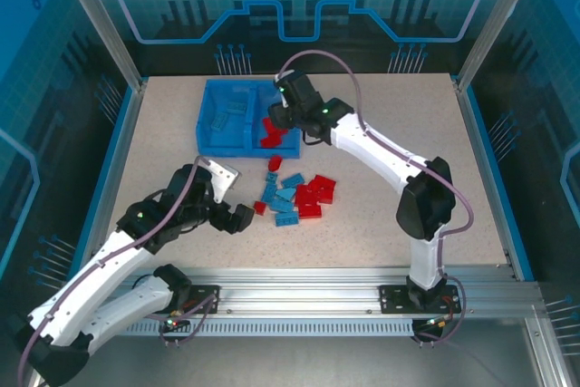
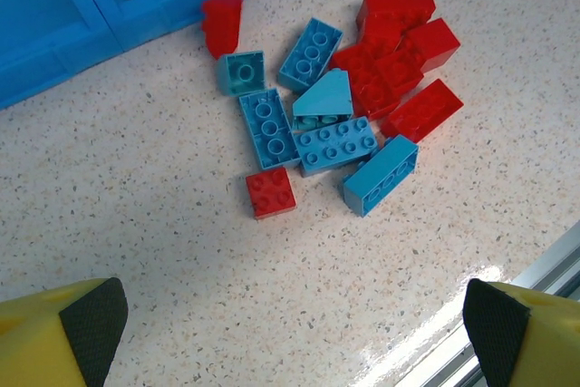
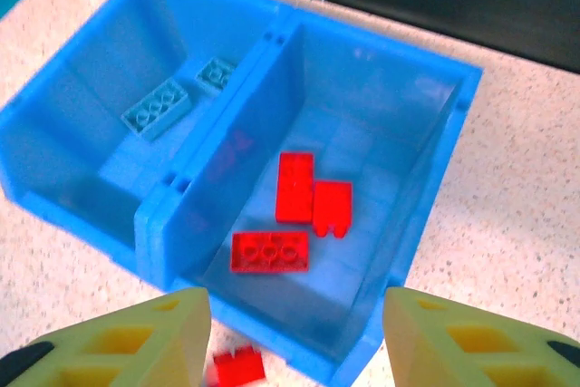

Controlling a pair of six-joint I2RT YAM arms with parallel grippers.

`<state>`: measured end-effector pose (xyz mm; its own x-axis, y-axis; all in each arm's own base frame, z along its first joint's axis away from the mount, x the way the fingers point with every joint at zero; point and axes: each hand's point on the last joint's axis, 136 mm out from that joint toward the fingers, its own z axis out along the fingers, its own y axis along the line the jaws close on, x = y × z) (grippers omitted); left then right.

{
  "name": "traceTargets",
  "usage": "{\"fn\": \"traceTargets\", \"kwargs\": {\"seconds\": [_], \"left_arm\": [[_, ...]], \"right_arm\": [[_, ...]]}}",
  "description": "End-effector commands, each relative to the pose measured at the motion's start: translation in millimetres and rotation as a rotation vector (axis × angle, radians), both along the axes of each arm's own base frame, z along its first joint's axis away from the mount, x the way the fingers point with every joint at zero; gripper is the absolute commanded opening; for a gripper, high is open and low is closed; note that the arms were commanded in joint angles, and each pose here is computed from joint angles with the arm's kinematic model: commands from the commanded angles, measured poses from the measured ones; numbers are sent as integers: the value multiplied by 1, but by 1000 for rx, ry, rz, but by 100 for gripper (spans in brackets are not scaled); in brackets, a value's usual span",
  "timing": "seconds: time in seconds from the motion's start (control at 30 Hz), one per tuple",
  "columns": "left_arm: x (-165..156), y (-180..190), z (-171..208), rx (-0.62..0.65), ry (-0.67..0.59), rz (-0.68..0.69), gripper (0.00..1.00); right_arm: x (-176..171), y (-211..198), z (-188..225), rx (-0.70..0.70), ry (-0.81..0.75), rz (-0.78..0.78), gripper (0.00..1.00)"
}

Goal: Sort the legos into containers by color

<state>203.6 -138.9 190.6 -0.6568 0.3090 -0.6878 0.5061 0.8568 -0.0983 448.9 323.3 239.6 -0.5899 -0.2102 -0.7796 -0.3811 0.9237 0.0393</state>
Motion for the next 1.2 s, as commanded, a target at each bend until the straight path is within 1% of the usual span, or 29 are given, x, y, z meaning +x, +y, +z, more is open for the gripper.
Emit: {"fn": "traceTargets", "kwargs": {"seconds": [0.0,0.07,0.13,0.2,0.27,0.33,0.43,0.5,0.6,0.67,0.8,0.87,0.9,1.0,1.03,1.1,1.17], "left_arm": [[4,0,2,6,-8,6,99],[5,1,2,14,-12,13,99],[6,3,3,16,-20,21,99],[6,4,3,15,-27,24,99],[7,4,3,11,-24,36,99],[11,6,3,-8,-13,92,99],[20,12,5,-77,33,258,99],[25,8,2,-148,99,359,99],[31,-4,-11,-213,194,434,99],[35,-12,-27,-218,243,473,99],[38,-23,-68,-115,294,487,99],[41,-22,-84,-44,293,480,99],[43,-20,-93,-1,291,482,96],[48,-15,-114,122,308,464,81],[49,-16,-120,150,321,455,77],[51,-18,-130,183,347,442,74],[52,-20,-138,204,364,438,73]], "right_arm": [[30,-14,-31,3,76,-23,54],[37,-17,-38,-5,123,-33,52],[34,-16,-43,7,149,-23,52],[21,-7,-43,52,178,24,52],[3,-5,-42,76,198,32,54],[-20,-11,-45,79,218,9,55],[-55,-21,-49,111,225,7,58],[-85,-26,-45,143,215,22,62],[-125,-37,-51,128,228,35,70],[-148,-46,-57,99,245,31,72],[-188,-58,-61,114,259,53,78],[-204,-61,-59,124,253,81,81],[-210,-64,-60,125,256,83,82],[-221,-73,-58,130,262,79,83],[-223,-76,-57,129,260,75,83],[-226,-80,-53,133,252,66,84],[-228,-82,-48,142,243,63,85]]}}
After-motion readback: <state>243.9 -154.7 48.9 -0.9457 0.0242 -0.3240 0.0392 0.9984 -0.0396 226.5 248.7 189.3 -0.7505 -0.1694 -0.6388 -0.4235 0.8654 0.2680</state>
